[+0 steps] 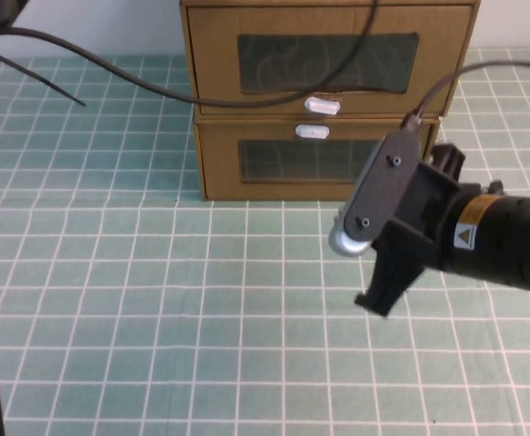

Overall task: Open the shoe box
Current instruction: 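Pull the top drawer of the cardboard box fully open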

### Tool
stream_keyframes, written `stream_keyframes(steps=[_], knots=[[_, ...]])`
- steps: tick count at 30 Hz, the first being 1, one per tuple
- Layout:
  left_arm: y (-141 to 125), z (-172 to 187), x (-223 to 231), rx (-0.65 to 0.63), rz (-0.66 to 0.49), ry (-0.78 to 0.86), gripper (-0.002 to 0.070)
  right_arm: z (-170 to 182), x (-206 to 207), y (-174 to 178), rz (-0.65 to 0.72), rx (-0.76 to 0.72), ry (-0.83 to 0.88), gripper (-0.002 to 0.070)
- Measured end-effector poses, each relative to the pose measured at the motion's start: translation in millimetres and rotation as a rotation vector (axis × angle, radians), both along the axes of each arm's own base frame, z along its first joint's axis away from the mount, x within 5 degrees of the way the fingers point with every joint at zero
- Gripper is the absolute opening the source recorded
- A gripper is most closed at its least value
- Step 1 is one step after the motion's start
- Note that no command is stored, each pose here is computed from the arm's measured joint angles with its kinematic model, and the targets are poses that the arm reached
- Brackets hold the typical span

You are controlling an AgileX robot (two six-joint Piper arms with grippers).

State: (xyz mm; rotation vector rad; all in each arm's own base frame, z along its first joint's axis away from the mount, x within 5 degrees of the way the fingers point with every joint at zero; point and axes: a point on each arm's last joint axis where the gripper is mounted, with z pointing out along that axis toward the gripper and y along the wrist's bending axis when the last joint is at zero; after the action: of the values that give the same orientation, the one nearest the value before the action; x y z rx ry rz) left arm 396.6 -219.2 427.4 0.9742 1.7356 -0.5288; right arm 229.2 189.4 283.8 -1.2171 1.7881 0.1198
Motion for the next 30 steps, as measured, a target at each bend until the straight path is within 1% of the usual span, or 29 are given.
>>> stream_keyframes(steps=[3,6,7,11,14,16,19,21,23,26,28,30], knots=[[12.5,-22.9,20.9,-0.047,-0.045,0.127,-0.0005,9.2,7.2,4.6,0.019,0.039,-0.133,-0.0013],[20.9,-46.1,36.1,-0.1,-0.094,0.245,-0.0005,13.4,17.4,12.7,0.058,-0.002,-0.199,-0.0013],[22.0,-48.5,38.2,-0.126,-0.108,0.268,-0.0005,12.8,21.9,16.4,0.072,-0.028,-0.205,-0.0013],[22.5,-51.4,39.3,-0.144,-0.135,0.295,-0.0005,6.8,39.5,29.9,0.11,-0.118,-0.199,-0.0013],[21.6,-51.5,38.7,-0.151,-0.149,0.304,-0.0005,11.3,48.4,36.4,0.129,-0.146,-0.239,-0.0013],[21.3,-52.2,38.6,-0.151,-0.154,0.307,-0.0005,18.6,51.0,38.1,0.168,-0.209,-0.314,-0.0013],[21.3,-52.1,38.6,-0.152,-0.154,0.307,-0.0005,28.7,49.0,34.9,0.251,-0.385,-0.449,-0.0013],[21.2,-52.1,38.4,-0.153,-0.156,0.308,-0.0005,32.2,45.3,29.2,0.266,-0.49,-0.471,-0.0013],[21.1,-52.3,38.0,-0.151,-0.159,0.311,-0.0005,35.3,43.8,21.1,0.233,-0.559,-0.459,-0.0013],[21.0,-52.4,37.7,-0.151,-0.161,0.314,-0.0005,41.7,45.8,7.5,0.105,-0.638,-0.459,-0.0013],[21.0,-52.3,37.7,-0.153,-0.162,0.315,-0.0005,48.1,49.7,-1.0,-0.029,-0.662,-0.488,-0.0013],[20.9,-52.2,37.4,-0.155,-0.164,0.318,-0.0005,55.3,51.4,-4.1,-0.143,-0.64,-0.535,-0.0013]])
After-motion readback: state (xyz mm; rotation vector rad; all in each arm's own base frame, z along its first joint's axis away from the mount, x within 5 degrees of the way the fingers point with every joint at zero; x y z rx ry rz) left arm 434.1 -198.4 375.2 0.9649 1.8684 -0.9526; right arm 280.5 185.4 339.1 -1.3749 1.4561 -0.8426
